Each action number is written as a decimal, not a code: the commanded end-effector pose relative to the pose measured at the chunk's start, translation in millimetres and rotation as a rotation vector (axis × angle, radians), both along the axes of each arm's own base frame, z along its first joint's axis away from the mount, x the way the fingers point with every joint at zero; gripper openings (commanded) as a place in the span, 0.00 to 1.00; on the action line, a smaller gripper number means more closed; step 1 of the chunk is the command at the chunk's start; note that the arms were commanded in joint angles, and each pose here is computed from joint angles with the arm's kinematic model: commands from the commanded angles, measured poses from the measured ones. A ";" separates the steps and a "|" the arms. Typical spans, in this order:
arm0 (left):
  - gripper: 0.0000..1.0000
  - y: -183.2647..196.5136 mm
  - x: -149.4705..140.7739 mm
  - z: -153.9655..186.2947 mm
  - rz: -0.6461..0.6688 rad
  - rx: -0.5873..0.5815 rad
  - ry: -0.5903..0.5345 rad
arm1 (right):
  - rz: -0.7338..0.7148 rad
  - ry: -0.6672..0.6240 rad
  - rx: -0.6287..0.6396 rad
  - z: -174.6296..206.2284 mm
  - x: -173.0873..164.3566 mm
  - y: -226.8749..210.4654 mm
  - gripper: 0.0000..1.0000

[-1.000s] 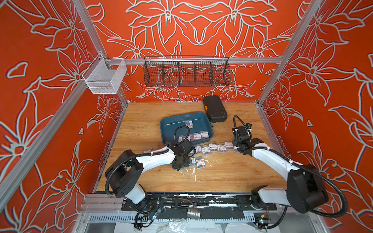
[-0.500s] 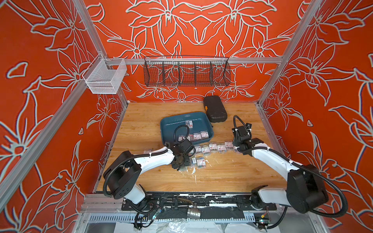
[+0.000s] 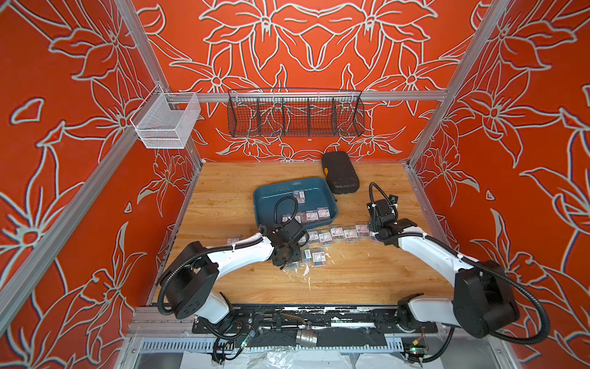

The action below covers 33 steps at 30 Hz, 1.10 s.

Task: Take the paper clips out of the storage box
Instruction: Place the boxed paper clips at the center of the board, then pick up the boxed paper clips from the storage box.

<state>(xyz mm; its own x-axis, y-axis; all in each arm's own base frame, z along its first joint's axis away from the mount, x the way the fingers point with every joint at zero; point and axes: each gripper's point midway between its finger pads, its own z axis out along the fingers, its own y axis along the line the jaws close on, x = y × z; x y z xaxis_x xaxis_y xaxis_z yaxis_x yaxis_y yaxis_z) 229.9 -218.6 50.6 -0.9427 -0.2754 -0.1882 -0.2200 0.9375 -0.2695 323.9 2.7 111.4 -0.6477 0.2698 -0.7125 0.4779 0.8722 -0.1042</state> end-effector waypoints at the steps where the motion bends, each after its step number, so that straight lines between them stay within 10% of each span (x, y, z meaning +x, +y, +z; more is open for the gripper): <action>1: 0.53 0.5 -1.5 -3.3 0.010 0.004 0.007 | 0.000 -0.005 0.004 0.0 -1.8 -0.3 0.78; 7: 0.57 22.6 6.4 35.7 0.017 0.082 -0.099 | 0.001 -0.007 0.006 0.0 -1.3 0.1 0.78; 15: 0.83 52.2 38.8 170.2 0.000 0.178 -0.424 | 0.001 -0.010 0.004 0.9 -0.5 0.5 0.79; 19: 0.86 100.9 37.3 211.0 0.219 0.242 -0.576 | 0.003 -0.005 0.002 0.0 0.6 1.4 0.80; 27: 0.98 135.8 27.9 192.4 0.301 0.148 -0.882 | 0.154 -0.018 0.112 6.0 14.2 34.4 0.77; 33: 0.99 133.8 36.2 184.2 0.294 0.213 -0.871 | 0.326 -0.153 0.235 57.2 28.3 101.3 0.78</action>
